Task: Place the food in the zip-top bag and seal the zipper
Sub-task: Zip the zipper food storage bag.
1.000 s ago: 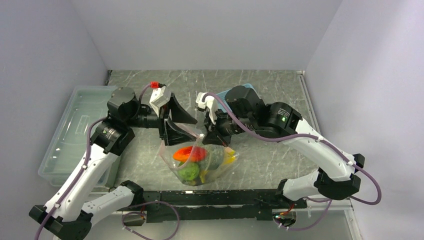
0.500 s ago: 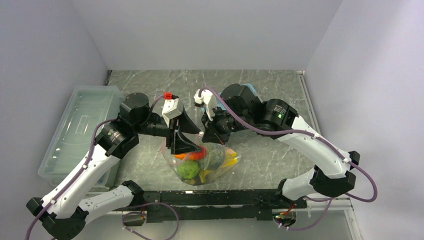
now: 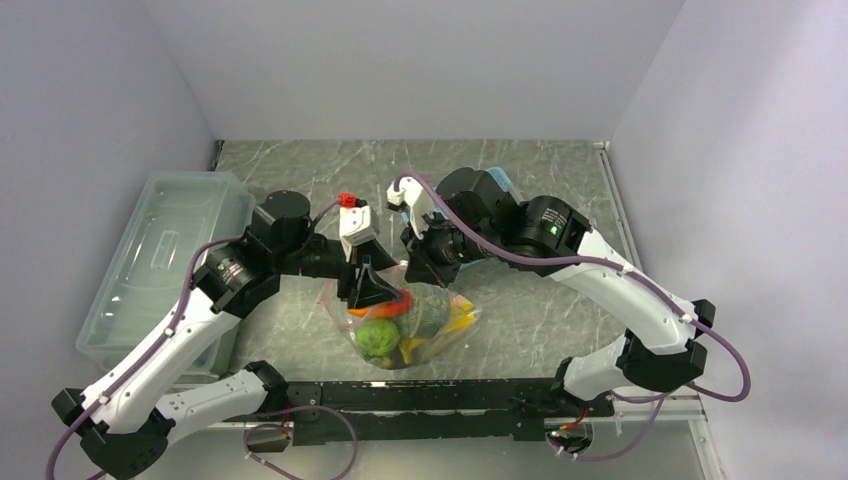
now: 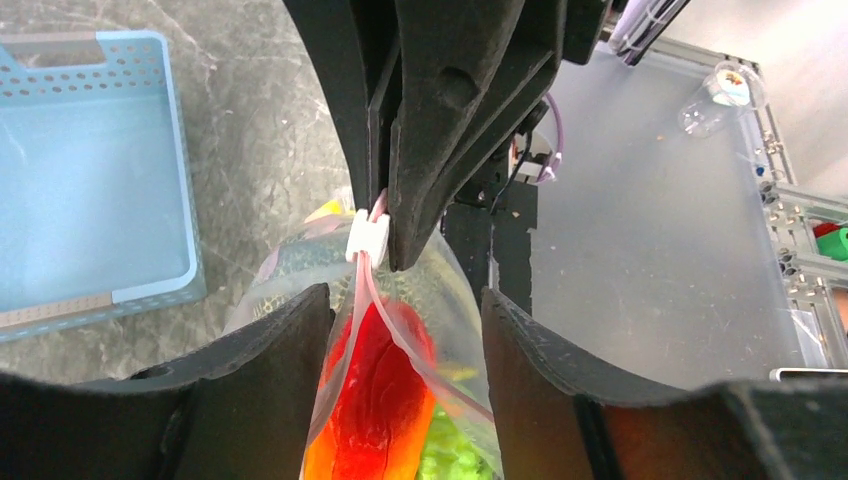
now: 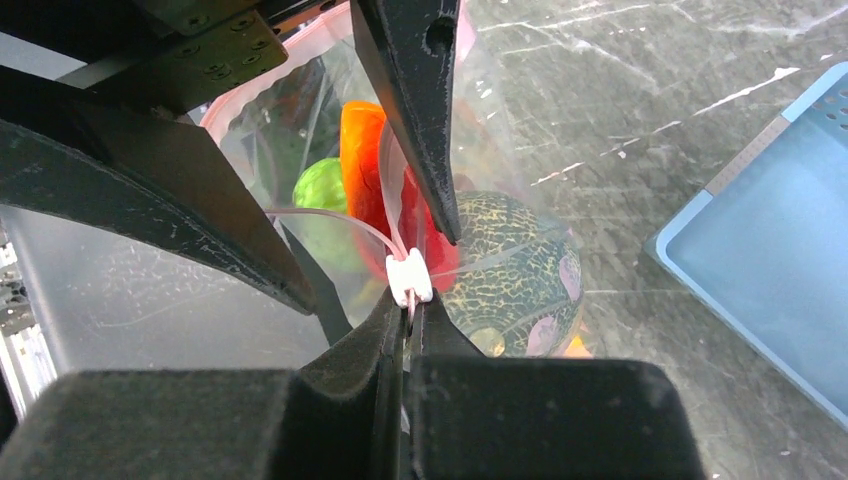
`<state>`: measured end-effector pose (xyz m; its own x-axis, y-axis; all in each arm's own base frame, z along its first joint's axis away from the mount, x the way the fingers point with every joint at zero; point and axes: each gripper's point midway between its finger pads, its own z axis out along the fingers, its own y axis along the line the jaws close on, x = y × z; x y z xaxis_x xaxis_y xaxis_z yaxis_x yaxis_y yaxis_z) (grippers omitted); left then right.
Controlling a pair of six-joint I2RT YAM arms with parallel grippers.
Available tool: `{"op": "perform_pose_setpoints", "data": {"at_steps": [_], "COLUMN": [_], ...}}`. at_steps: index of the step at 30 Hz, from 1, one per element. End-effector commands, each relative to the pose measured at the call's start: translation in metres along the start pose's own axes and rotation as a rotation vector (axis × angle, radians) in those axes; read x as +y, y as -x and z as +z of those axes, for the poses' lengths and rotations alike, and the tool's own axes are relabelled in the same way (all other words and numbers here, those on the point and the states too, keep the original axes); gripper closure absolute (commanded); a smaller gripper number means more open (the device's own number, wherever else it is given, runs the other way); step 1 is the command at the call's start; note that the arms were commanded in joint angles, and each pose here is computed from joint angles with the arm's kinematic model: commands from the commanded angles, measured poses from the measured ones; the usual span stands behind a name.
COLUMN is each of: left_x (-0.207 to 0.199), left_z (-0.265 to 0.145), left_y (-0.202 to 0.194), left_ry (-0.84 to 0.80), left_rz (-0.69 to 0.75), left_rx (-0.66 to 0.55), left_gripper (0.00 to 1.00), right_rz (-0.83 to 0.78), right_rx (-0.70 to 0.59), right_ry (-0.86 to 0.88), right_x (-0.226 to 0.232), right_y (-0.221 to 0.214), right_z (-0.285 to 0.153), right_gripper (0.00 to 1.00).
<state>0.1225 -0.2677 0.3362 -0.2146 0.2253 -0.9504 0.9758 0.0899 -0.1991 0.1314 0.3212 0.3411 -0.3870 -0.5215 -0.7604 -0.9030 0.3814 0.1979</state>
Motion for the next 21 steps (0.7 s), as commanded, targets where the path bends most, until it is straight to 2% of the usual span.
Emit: {"op": "perform_pose_setpoints", "data": {"at_steps": [1, 10, 13, 18, 20, 21], "left_x": [0.0036, 0.0103, 0.0112, 0.0116, 0.0099, 0.0094], "left_z": [-0.0029, -0.0062, -0.0077, -0.0081, -0.0069, -0.0066], "left_y": [-0.0068, -0.0133, -0.0144, -0.0119, -0.0123, -0.012], "left_ry": [0.034, 0.085, 0.097, 0.099, 0.084, 0.081], "left_rz": [0.028, 0.042, 0.048, 0.052, 0.046, 0.044], "left_rx": [0.047, 0.073, 0.075, 0.076, 0.081, 0.082], "left_gripper": [0.39, 0.46, 0.51, 0.76, 0.95, 1.0], "right_rz": [-0.005, -0.007, -0.009, -0.015, -0.016, -0.016], "right_rx": [-0.15, -0.16, -0.161, -0.154, -0.149, -0.15], "right_ry": [-0.022, -0.029, -0.027, -0.019, -0.017, -0.014], "right_x": [0.0022, 0.0021, 0.0023, 0.0034, 0.0031, 0.0037], "right_y": [0.0383, 0.0403, 0.0396, 0.0361, 0.0343, 0.0338], "right_z": [-0.0204, -0.0257, -0.0268, -0.0259, -0.0248, -0.0245], "right_gripper": [1.0, 1.0, 1.0, 1.0, 1.0, 1.0]}}
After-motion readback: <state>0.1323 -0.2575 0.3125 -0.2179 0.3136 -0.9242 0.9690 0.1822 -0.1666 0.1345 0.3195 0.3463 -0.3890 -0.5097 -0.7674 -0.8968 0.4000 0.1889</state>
